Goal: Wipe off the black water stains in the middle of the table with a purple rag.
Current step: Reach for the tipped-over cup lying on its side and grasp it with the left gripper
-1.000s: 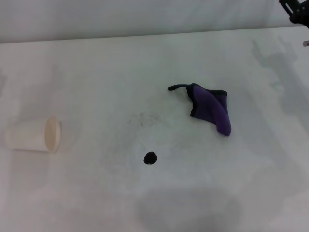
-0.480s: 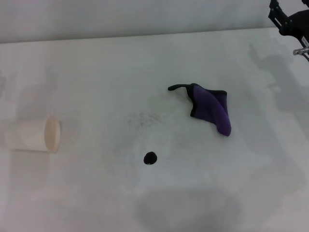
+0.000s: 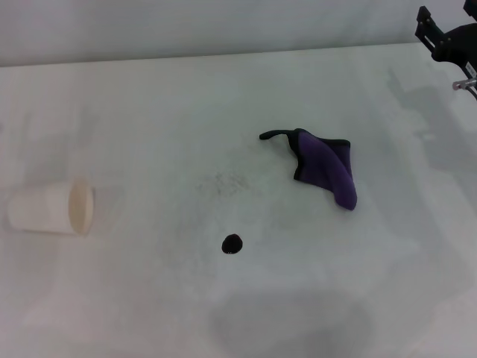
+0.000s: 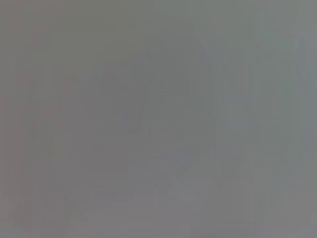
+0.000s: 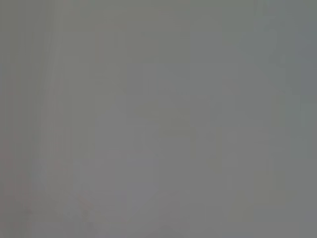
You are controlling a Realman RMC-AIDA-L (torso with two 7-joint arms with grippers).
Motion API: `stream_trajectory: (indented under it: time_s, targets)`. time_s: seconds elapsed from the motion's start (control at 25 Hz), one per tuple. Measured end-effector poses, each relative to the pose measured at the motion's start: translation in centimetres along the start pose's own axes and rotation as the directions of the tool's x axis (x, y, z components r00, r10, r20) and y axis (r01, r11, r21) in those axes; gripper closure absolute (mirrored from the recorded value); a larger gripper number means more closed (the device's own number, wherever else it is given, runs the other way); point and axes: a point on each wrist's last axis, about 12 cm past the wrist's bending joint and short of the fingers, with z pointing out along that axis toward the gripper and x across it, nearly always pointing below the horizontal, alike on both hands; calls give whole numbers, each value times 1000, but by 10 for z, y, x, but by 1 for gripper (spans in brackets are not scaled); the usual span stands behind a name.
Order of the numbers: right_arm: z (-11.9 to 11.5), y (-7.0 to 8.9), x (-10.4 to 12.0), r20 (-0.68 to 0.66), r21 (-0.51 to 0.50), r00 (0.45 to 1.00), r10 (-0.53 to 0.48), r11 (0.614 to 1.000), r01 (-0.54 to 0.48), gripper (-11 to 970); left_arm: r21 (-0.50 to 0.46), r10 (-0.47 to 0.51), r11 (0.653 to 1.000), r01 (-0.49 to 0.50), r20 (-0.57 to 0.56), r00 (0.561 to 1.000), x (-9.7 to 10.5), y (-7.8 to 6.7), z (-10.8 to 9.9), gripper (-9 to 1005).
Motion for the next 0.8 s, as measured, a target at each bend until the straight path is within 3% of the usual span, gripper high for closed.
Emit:
stream_trajectory:
  time_s: [0.2, 0.52, 0.8]
  targets:
    - [-3, -3, 1, -2, 8, 1000, -1, 1000, 1, 147, 50, -42, 998, 43, -30, 999, -9, 10, -5, 109]
    - [-7, -7, 3, -3, 22, 1000, 4, 1000, -4, 147, 27, -41, 999, 42, -46, 998, -6, 19, -17, 110]
    - [-13, -9, 5, 6, 26, 1000, 4, 1000, -5, 147, 180, -60, 980, 84, -136, 989, -23, 17, -6, 110]
